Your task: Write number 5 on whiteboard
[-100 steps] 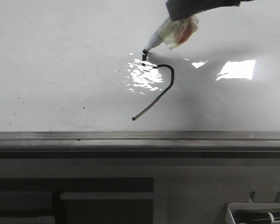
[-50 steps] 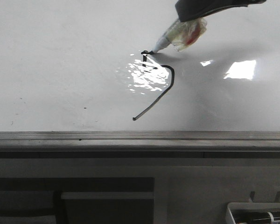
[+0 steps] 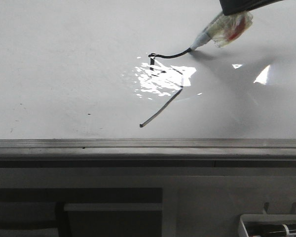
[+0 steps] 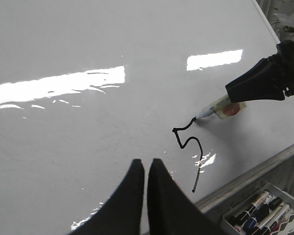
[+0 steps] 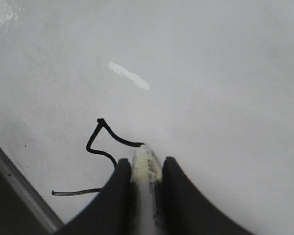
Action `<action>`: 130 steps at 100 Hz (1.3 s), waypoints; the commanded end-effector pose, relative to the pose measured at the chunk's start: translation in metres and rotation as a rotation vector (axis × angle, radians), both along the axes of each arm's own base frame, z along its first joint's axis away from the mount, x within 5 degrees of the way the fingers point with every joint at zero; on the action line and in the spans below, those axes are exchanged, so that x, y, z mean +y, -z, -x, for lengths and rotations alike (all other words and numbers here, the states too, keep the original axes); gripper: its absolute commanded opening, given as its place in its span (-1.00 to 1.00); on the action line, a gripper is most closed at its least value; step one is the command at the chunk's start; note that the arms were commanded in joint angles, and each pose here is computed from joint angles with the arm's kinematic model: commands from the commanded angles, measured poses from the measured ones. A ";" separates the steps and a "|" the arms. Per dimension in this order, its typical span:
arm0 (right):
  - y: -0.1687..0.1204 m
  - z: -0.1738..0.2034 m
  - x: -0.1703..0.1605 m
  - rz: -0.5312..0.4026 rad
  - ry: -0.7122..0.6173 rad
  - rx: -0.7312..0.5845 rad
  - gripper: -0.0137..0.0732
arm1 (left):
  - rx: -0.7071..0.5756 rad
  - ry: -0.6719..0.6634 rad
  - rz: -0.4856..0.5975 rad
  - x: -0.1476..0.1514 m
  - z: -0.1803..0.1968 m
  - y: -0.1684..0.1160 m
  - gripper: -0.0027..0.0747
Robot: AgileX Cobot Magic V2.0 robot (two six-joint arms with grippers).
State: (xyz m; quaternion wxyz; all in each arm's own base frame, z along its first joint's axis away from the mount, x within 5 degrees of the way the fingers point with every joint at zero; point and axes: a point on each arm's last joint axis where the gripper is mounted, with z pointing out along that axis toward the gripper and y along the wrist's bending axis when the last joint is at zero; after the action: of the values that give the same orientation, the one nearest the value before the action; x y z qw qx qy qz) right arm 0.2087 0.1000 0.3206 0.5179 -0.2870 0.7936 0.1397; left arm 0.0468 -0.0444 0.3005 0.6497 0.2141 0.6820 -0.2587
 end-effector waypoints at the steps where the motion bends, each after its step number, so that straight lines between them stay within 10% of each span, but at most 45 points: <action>1: -0.022 0.001 -0.006 -0.012 0.030 -0.095 -0.78 | -0.026 -0.026 0.081 0.002 -0.001 -0.013 -0.98; 36: -0.058 0.062 0.015 0.025 -0.350 -0.125 -0.78 | 0.066 0.127 -0.139 -0.017 -0.010 -0.023 0.03; 65: -0.042 0.076 0.053 0.134 -0.644 -0.127 -0.78 | 0.143 0.483 -0.424 -0.061 -0.044 -0.040 0.02; 130: -0.033 0.078 0.081 0.141 -0.707 -0.154 -0.78 | 0.210 0.671 -0.456 -0.134 -0.087 -0.014 0.02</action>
State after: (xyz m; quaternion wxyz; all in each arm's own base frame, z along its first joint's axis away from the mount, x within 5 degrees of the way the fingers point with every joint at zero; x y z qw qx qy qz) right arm 0.1279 0.1809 0.3373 0.4386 -0.6052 0.6223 0.2325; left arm 0.1273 -0.1701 0.3014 0.3537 0.5613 0.6793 -0.3137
